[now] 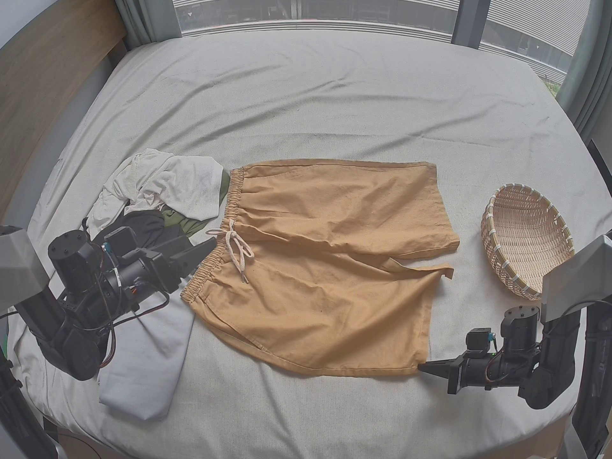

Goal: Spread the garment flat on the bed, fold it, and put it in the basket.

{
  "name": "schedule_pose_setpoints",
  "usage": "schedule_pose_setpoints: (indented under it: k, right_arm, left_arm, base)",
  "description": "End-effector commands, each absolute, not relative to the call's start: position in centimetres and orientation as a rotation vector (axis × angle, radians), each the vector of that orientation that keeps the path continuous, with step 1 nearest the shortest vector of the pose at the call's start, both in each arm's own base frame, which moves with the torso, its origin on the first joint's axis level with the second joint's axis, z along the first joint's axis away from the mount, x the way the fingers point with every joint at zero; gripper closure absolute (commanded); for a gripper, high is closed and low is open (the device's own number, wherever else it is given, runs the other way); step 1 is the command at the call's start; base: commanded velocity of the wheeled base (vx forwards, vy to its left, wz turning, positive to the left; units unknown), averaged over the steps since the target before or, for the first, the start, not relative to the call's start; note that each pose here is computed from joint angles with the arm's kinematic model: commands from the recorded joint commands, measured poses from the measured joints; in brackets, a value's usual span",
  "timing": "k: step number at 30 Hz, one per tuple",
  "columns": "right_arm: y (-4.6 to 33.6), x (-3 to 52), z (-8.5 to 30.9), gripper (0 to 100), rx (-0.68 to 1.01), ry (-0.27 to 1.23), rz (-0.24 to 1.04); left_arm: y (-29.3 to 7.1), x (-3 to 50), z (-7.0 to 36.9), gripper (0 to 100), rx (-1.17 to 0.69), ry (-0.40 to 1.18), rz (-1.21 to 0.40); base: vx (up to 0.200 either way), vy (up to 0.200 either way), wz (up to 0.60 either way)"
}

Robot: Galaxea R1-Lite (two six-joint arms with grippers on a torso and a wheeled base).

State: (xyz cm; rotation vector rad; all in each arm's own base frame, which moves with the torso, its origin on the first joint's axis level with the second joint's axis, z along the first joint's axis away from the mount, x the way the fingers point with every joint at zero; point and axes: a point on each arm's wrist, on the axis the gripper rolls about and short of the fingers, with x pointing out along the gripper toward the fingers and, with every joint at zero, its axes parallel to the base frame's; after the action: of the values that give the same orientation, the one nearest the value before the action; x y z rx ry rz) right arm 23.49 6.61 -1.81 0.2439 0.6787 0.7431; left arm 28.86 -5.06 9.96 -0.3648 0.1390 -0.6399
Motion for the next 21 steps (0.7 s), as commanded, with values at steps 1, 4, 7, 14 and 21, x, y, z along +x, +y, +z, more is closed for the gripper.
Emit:
schedule_pose_setpoints:
  k: [1,4,7,14,21]
  right_arm:
    - [5.5,22.6,0.2,100,0.244,0.624,0.714]
    - [4.7,22.1,1.0,100,0.249,0.608,0.688]
    - [4.0,21.1,0.9,100,0.258,0.635,0.659]
    - [2.0,21.0,0.8,100,0.262,0.637,0.576]
    - [2.1,20.8,0.4,100,0.253,0.671,0.583]
  left_arm:
    - [-4.4,27.3,8.5,0,-0.383,0.219,-0.607]
    - [-3.8,26.4,7.6,0,-0.397,0.271,-0.577]
    - [-3.4,25.6,6.7,0,-0.412,0.325,-0.555]
    - [-3.6,25.1,4.5,0,-0.423,0.429,-0.534]
    - [-3.5,24.7,3.0,0,-0.436,0.500,-0.507]
  base:
    - [0.000,0.000,0.00]
    - [0.000,0.000,0.00]
    - [0.000,0.000,0.00]
    - [0.000,0.000,0.00]
    - [0.000,0.000,0.00]
